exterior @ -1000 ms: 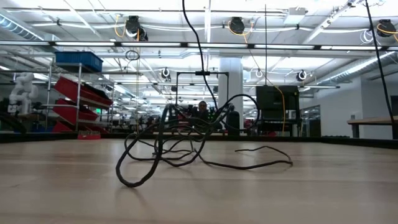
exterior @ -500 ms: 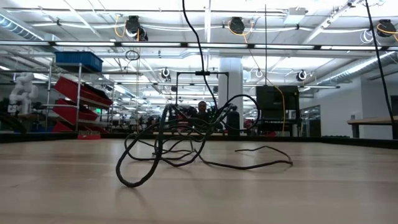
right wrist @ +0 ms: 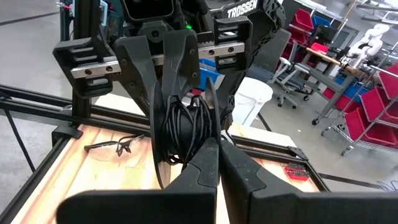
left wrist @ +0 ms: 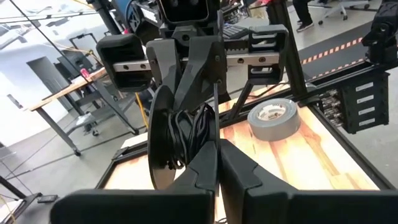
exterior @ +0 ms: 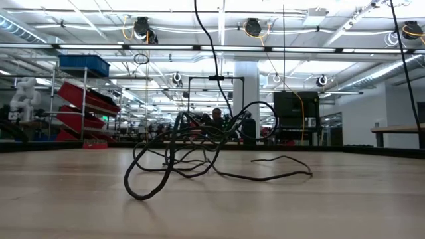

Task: Coil cords
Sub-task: Coil the black wire on the spool

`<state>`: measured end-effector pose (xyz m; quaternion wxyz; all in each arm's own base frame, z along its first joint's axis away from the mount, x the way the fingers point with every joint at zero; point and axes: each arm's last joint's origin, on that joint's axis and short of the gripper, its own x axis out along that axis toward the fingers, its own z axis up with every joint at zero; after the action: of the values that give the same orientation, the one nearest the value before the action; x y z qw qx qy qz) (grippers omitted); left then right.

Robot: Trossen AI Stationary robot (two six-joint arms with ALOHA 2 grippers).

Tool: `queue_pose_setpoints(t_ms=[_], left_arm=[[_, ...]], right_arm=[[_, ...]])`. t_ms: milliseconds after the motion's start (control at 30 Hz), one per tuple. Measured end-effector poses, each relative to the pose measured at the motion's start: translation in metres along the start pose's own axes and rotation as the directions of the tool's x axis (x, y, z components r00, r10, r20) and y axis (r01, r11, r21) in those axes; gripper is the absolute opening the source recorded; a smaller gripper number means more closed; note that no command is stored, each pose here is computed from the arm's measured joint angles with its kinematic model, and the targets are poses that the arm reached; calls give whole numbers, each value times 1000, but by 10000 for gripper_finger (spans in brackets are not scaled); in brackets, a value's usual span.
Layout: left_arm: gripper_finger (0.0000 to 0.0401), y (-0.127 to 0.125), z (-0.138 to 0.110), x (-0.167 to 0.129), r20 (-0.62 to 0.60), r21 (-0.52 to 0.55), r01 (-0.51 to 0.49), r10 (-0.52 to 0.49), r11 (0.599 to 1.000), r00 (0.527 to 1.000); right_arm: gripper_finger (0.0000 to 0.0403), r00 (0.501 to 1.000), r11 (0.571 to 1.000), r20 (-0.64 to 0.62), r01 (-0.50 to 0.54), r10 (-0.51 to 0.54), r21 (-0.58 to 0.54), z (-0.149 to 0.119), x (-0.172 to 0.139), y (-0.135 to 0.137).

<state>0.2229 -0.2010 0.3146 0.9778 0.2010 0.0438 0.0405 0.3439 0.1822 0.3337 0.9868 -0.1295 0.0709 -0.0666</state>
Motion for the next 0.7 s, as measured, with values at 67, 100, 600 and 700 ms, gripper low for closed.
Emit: queue_pose_setpoints(t_ms=[67,100,600,700], left_arm=[[8,0,0,0,-1,1,-1,1,1000,1000],[8,0,0,0,0,4,-1,1,1000,1000],[4,-6,8,-17,37,72,45,-47,996,998],[4,-4,12,-25,57,59,60,-64,996,996]], right_arm=[[0,1000,1000,1,-4,4,0,0,0,0],[0,1000,1000,0,-4,4,-3,0,0,0],[71,993,994,-69,-90,95,68,22,-57,-13],[80,983,987,-122,-121,134,103,17,-65,-7]])
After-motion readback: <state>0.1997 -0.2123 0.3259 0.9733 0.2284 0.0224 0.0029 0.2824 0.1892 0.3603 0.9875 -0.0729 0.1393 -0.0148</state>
